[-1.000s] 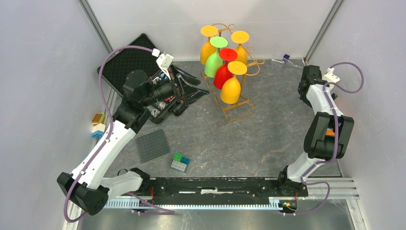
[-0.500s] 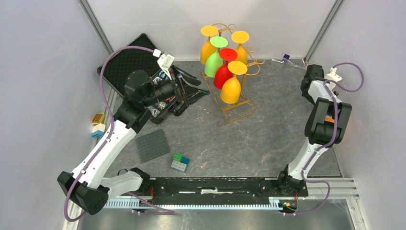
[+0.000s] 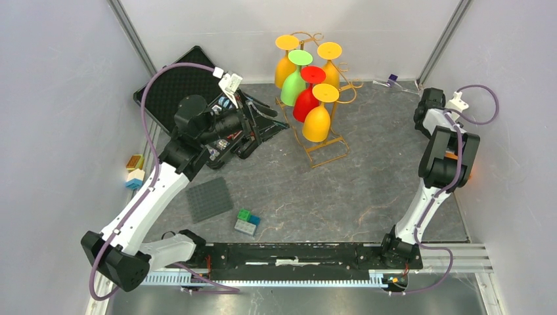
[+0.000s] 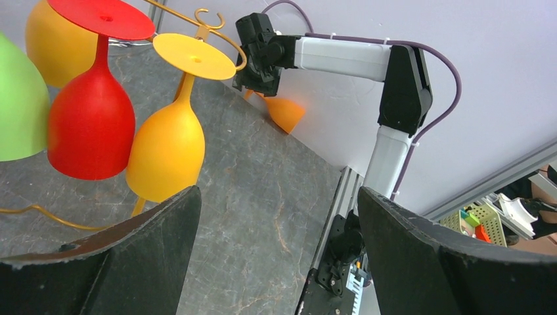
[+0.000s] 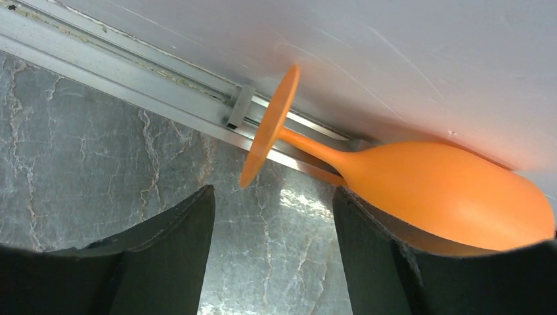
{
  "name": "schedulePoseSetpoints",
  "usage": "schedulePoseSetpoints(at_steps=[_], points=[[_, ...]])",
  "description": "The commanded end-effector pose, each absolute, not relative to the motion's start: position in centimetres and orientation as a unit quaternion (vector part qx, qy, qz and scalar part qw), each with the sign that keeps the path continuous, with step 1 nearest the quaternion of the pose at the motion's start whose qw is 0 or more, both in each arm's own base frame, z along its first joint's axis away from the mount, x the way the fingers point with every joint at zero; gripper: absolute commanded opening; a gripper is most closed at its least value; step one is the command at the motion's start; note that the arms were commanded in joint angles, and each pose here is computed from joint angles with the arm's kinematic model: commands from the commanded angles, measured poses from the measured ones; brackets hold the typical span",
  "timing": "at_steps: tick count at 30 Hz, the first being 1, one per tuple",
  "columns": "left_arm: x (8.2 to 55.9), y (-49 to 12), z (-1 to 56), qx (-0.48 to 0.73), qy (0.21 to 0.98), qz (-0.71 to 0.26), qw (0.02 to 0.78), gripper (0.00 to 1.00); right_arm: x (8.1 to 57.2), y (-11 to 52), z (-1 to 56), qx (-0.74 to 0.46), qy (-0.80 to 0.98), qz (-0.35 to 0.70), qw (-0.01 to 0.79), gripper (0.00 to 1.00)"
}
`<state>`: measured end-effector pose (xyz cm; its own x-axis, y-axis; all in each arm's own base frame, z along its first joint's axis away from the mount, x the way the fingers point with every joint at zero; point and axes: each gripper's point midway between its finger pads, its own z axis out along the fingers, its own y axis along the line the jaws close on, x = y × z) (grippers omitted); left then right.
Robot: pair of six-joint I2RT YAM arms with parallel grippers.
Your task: Place the wine glass upside down on the wine glass rack
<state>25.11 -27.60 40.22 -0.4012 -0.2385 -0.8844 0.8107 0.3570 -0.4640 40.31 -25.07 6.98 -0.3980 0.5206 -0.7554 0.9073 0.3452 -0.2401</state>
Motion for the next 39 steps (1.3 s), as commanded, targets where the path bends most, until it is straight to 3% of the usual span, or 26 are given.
schedulePoseSetpoints(at_steps=[1, 12, 17, 21, 22, 29, 39], points=[[25.4, -27.9, 41.3, 0.211, 0.642, -0.533, 0.509, 0.92, 42.2, -26.4, 7.8, 0.476, 0.748, -0.332, 0.322, 0.70], [25.7, -28.7, 41.3, 0.208, 0.646, -0.540, 0.498, 0.91, 43.5, -28.0, 7.2, 0.472, 0.751, -0.311, 0.341, 0.53], [25.5, -28.8, 41.6, 0.209, 0.644, -0.541, 0.500, 0.91, 44.1, -28.1, 6.8, 0.466, 0.756, -0.295, 0.352, 0.29], [25.5, -28.7, 41.8, 0.212, 0.641, -0.539, 0.504, 0.91, 43.9, -28.1, 6.6, 0.459, 0.763, -0.294, 0.348, 0.02], [25.5, -28.7, 41.8, 0.212, 0.641, -0.539, 0.504, 0.91, 43.7, -28.0, 6.6, 0.456, 0.765, -0.295, 0.346, 0.00], [25.6, -28.9, 41.7, 0.211, 0.642, -0.539, 0.503, 0.91, 42.2, -26.4, 8.6, 0.446, 0.773, -0.266, 0.364, 0.00], [25.6, -29.0, 41.7, 0.211, 0.641, -0.538, 0.506, 0.91, 42.7, -19.8, 14.4, 0.389, 0.804, -0.102, 0.438, 0.00]])
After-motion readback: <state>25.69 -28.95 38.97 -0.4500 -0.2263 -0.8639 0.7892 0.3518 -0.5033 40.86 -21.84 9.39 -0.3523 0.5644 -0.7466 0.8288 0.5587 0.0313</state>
